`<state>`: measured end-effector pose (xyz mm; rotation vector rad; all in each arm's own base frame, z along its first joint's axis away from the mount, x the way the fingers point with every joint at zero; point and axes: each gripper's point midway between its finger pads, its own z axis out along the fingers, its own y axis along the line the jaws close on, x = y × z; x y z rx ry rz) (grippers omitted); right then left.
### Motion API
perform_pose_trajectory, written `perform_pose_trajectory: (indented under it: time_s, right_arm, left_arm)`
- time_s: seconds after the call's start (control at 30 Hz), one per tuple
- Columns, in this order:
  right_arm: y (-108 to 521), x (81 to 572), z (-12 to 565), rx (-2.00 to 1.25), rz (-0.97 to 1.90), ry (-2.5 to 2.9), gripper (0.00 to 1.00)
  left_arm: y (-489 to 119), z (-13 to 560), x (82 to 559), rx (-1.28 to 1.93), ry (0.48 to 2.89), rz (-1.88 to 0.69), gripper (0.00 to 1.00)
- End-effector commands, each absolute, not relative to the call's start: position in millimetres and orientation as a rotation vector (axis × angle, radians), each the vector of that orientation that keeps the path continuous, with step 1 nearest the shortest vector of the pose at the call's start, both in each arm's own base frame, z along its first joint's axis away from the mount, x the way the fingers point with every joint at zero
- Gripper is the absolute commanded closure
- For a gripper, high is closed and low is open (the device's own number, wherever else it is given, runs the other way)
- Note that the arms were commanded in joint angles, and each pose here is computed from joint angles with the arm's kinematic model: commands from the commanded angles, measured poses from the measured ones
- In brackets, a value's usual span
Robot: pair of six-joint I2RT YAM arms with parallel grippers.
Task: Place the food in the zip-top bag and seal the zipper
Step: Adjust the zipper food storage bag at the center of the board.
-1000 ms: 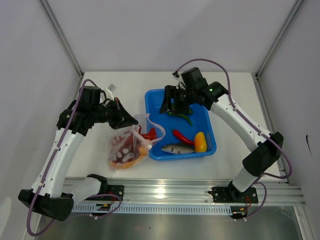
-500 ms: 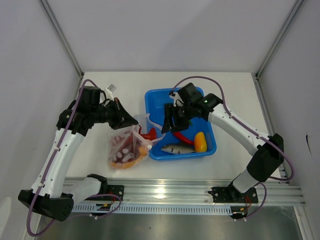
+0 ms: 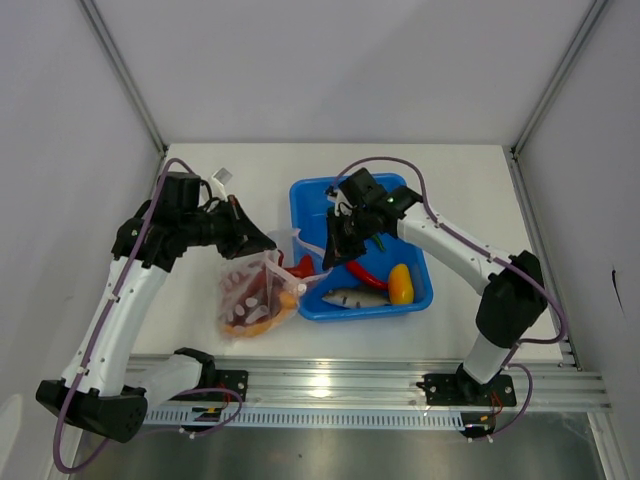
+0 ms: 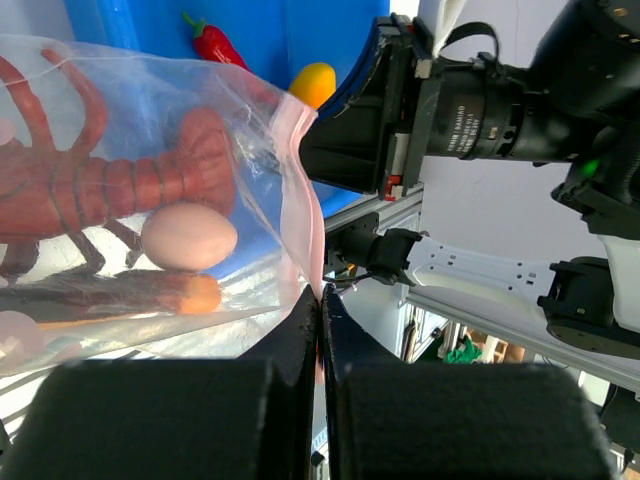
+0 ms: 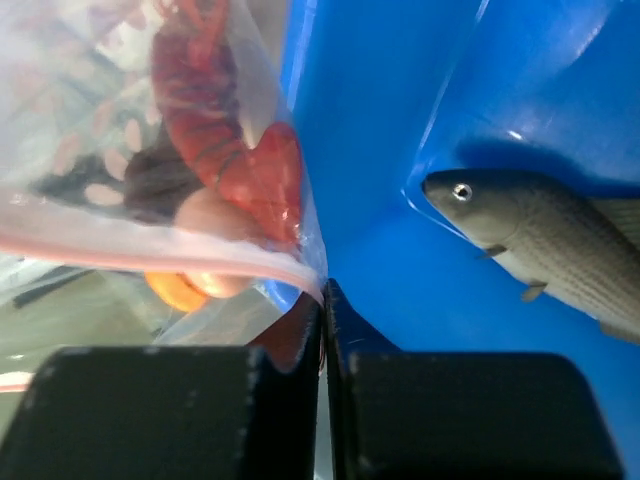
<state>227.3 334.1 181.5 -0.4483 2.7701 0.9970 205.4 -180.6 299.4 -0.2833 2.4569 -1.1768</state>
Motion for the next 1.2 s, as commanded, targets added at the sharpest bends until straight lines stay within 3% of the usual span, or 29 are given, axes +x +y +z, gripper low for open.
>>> perform_pose_trajectory:
  time_s: [0.0,0.13,0.23,0.5,0.8,1.0,1.17]
  right_arm:
    - [355,247,245,-0.510,1.073,2.554,1.00]
    - [372,252,318,-0.557,1.175,2.390,1.00]
    - [385,249,334,-0.597,1.191,2.381,1.00]
    - [398,246,274,-0.679,1.053,2.543,1.00]
    - [403,255,279,-0.682,1.026,2.527,1.00]
    - [404,259,325,-0.684,1.075,2.365,1.00]
    - [398,271,305,-0.626,1.083,2.466,1.00]
  left_arm:
    - [-179,318,206,-0.241,2.386,-1.185,0.99]
    - [-172,307,207,-0.279,2.403,-1.124,1.00]
    - [-163,307,207,-0.310,2.384,-1.062,1.00]
    - [-132,318,200,-0.440,2.288,-0.909,1.00]
    - [-129,316,196,-0.477,2.293,-0.904,1.00]
    - [-118,350,195,-0.449,2.155,-0.865,0.99]
    - [-119,352,195,-0.473,2.151,-0.880,0.99]
